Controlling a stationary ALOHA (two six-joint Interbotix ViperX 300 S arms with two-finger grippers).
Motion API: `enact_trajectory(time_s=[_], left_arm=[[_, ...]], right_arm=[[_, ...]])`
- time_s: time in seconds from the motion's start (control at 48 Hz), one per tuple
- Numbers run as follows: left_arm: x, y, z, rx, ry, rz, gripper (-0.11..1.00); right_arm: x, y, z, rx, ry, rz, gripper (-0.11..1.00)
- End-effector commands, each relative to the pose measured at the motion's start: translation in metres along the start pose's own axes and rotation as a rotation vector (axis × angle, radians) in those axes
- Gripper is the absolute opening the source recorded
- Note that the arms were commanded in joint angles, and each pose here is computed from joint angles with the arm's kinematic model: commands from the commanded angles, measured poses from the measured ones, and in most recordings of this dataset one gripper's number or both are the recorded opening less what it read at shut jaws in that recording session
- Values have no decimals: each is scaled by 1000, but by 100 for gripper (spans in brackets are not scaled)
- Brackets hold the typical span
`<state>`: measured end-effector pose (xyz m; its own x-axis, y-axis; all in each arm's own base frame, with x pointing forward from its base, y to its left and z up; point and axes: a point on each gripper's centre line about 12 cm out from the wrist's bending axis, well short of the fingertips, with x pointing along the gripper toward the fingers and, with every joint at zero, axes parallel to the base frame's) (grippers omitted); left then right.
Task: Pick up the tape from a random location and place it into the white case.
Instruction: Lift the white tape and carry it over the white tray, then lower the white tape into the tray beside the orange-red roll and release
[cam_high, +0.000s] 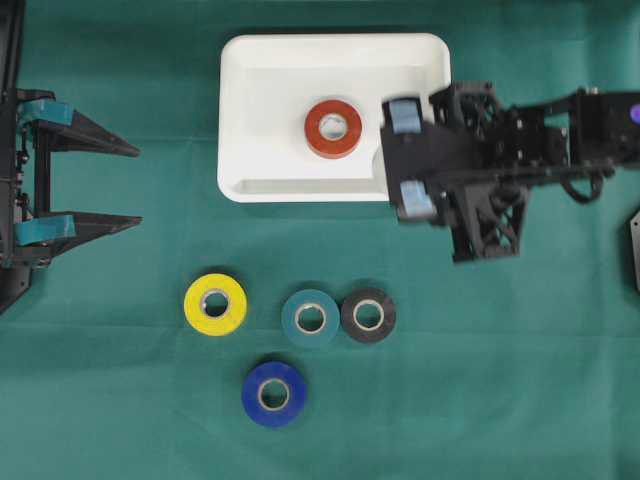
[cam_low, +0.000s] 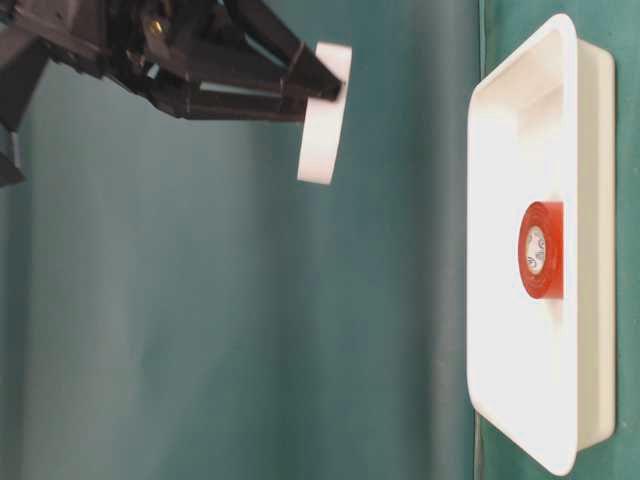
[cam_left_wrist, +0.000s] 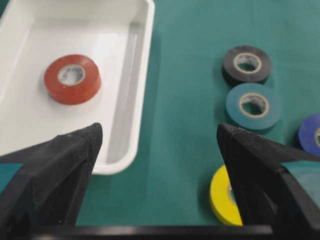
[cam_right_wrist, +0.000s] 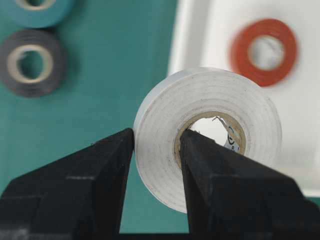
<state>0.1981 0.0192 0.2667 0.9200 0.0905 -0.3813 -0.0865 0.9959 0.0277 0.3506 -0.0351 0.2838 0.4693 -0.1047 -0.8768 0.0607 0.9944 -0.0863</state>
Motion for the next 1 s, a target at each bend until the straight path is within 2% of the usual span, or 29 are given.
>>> enact_trajectory(time_s=[0.0,0.229,0.626,0.813,0.98], left_arm=[[0,0,5,-2,-17,-1,94],[0,0,5,-2,-15,-1,94],[0,0,5,-1,-15,-1,94],[0,0,5,-2,-15,-1,94],[0,0,5,-1,-15,-1,94]], right_arm=[[-9,-14,10,28,-49,-24,33],[-6,-46,6,101,-38,-68,33],[-7,-85,4,192,-70,-126,33],[-6,-98,3,221,-70,-144,33],[-4,-100,3,224,-66,-147,33]])
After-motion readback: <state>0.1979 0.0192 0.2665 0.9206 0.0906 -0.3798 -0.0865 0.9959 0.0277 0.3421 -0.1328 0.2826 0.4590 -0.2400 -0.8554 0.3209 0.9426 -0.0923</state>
